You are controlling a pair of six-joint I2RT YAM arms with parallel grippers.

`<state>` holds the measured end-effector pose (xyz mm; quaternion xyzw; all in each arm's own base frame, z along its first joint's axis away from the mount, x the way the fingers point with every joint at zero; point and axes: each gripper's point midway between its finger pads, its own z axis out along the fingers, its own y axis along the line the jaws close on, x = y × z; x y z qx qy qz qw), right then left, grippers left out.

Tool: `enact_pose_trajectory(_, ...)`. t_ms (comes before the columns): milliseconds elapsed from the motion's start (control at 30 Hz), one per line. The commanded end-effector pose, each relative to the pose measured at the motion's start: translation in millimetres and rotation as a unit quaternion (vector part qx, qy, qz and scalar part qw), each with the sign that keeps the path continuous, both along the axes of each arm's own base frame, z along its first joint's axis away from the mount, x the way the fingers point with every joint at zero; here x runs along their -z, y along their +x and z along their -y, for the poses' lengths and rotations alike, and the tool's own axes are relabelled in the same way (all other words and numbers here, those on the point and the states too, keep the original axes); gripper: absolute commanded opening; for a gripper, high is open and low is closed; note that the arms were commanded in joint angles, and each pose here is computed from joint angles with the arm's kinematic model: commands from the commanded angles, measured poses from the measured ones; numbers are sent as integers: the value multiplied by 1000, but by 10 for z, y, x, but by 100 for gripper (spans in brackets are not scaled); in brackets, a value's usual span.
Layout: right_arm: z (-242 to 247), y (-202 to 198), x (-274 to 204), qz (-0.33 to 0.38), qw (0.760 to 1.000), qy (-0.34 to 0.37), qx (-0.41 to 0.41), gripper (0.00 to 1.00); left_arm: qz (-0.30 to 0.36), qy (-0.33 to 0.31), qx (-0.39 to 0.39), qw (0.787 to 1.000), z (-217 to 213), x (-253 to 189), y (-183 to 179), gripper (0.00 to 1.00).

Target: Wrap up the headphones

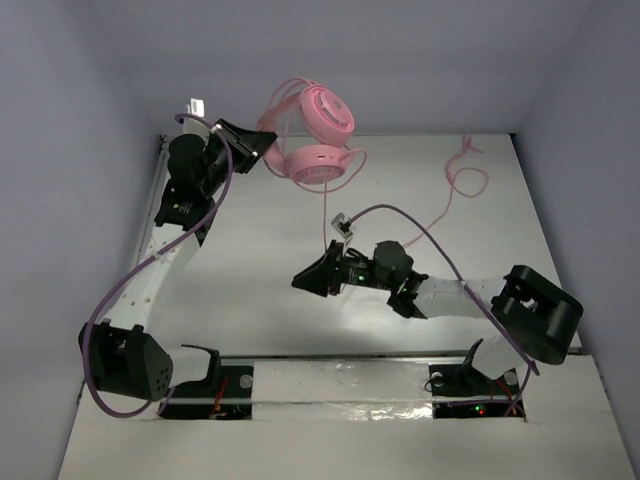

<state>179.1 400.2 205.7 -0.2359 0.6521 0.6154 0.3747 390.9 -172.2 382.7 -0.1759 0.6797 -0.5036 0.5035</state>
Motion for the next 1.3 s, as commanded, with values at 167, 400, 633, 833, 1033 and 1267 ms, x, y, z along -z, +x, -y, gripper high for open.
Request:
enact_pose_trajectory(167, 16, -598, -629, 19, 986, 127, -106, 33, 65, 44, -183, 980, -470, -652, 28, 0)
enact_pose_trajectory(400, 54, -765, -646, -19, 990, 88, -108, 36, 38, 132, -294, 946, -828, -387, 179, 0)
enact_pose_trajectory(633, 54, -702, -647, -19, 996, -29, -83, 37, 7, 184, -330, 926, -829, -119, 302, 0)
enact_pose_trajectory(833, -18, -760, -918, -18, 994, -8, -112, 36, -22, 212, -317, 924, -447, 196, 415, 0)
enact_pose_trajectory(1033, 7, -627, -1681, 34, 997, -1, -74, 33, -34, 291, -301, 907, -258, 645, 255, 0)
enact_pose_trajectory(1267, 175, -68, -1817, 39, 997, -60, 16, 31, -25, 317, -249, 915, -175, 893, 15, 0)
